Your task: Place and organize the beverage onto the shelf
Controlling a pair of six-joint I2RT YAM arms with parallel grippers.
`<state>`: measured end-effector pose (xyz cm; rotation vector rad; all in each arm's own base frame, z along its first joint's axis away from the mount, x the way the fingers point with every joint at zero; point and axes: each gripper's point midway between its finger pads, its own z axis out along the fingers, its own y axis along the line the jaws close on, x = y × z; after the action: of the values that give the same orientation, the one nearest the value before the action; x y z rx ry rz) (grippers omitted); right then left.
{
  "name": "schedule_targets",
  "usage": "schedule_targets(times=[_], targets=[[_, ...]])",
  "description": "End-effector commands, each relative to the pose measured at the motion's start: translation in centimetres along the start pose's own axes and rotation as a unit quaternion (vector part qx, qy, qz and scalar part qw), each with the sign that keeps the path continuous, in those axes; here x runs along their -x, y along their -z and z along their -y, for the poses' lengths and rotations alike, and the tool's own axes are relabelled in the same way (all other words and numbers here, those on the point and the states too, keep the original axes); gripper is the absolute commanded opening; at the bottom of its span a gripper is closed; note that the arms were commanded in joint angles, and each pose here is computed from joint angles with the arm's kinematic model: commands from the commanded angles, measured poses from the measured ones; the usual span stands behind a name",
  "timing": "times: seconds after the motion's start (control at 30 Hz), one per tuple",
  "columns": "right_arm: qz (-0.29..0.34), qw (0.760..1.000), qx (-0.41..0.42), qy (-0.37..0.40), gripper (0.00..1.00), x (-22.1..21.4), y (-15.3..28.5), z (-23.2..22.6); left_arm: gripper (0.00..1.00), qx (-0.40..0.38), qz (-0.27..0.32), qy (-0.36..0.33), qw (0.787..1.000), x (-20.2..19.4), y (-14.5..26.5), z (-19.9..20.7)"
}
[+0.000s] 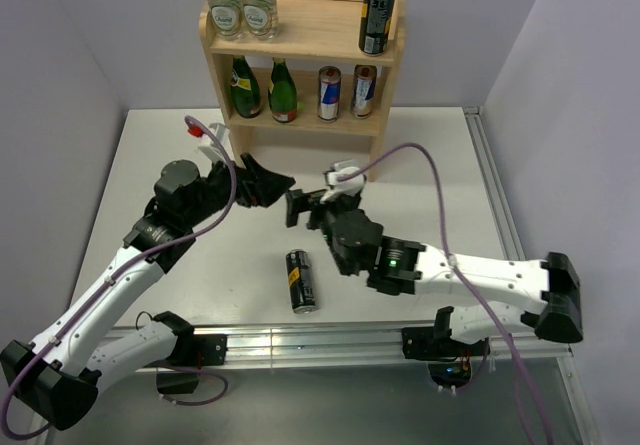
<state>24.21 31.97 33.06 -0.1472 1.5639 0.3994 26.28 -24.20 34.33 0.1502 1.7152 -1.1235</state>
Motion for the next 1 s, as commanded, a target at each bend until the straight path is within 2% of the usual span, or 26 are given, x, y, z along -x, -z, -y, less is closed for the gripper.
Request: schedule_targets(times=[0.0,0.1,0.13,0.3,0.53,0.6,0.73,0.8,0.97], targets=[[0.006,0.994,-0.029,-0.107,1.00,1.3,2.0,4.6,0.99,0.078,-0.097,0.034,0.992,-5.7,2.7,-3.0],[-0.023,0.991,-0.033,-0.132,1.00,0.0,3.2,5.9,0.99,0.117,-0.130,0.045,0.983,-7.5,4.7,-3.6],[-0.047,0.991,-0.035,-0.118,1.00,-1.1,3.8,6.4,0.99,0.132,-0.141,0.049,0.980,-8.0,5.0,-3.8],[-0.110,0.985,-0.054,-0.120,1.00,-4.7,5.1,7.4,0.99,0.173,-0.243,0.076,0.952,-14.2,6.8,-4.8],[-0.114,0.980,-0.067,-0.146,1.00,-6.8,6.7,9.5,0.99,0.222,-0.345,0.108,0.906,-22.3,7.3,-7.3],[-0.112,0.980,-0.069,-0.149,1.00,-7.0,7.0,10.0,0.99,0.228,-0.351,0.114,0.901,-23.6,6.7,-7.7],[-0.110,0.980,-0.079,-0.149,1.00,-7.5,7.4,10.9,0.99,0.217,-0.339,0.127,0.906,-23.8,4.8,-7.4],[-0.108,0.979,-0.084,-0.150,1.00,-7.6,7.6,11.4,0.99,0.227,-0.354,0.128,0.898,-24.8,4.1,-7.9],[-0.109,0.979,-0.093,-0.144,1.00,-8.5,8.1,12.3,0.99,0.221,-0.354,0.120,0.901,-25.0,1.7,-7.1]])
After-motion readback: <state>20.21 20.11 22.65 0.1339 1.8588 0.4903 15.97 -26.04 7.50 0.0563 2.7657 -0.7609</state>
